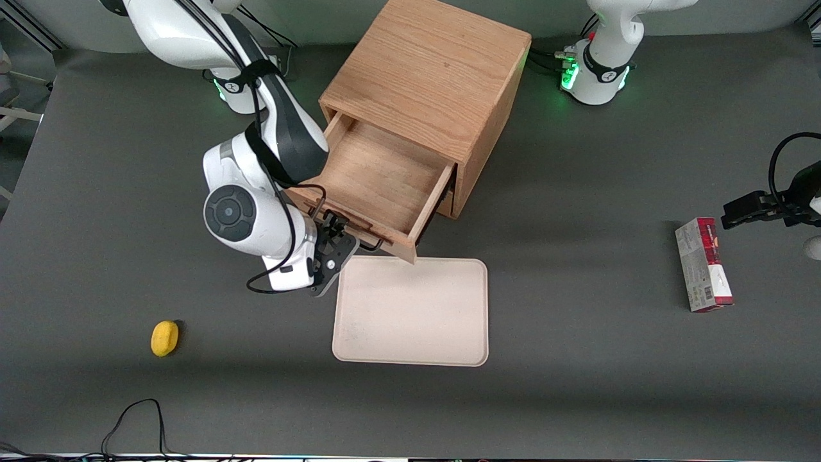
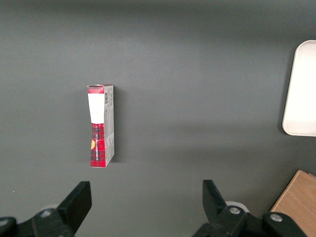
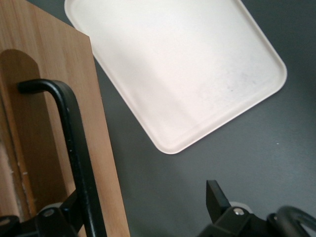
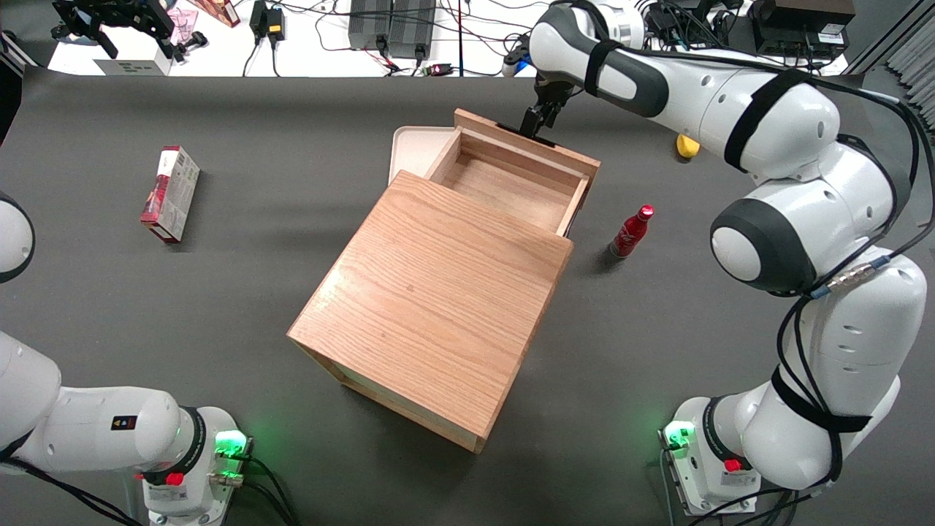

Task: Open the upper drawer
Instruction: 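Pull the upper drawer outward from the cabinet with the right gripper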

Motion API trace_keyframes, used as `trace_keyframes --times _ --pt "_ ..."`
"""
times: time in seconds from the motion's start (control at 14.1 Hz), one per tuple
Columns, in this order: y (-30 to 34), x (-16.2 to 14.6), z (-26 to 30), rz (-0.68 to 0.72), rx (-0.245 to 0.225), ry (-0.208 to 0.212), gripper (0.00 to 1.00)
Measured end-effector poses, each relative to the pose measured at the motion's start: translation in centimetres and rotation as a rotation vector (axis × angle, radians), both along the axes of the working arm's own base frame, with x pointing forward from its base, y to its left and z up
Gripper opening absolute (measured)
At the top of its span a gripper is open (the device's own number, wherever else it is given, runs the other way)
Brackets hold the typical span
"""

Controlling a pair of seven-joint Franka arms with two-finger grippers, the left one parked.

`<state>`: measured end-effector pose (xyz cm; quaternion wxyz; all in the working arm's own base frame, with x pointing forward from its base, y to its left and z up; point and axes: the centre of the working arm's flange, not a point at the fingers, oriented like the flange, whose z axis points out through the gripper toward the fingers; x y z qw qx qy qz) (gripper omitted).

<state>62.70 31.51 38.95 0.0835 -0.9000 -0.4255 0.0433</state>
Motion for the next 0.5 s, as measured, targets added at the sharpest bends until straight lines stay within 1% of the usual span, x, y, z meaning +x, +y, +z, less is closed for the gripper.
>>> trace_keyframes --times 0.5 --pt "-2.5 2.7 -0.9 -0.023 -0.005 -0.015 1.0"
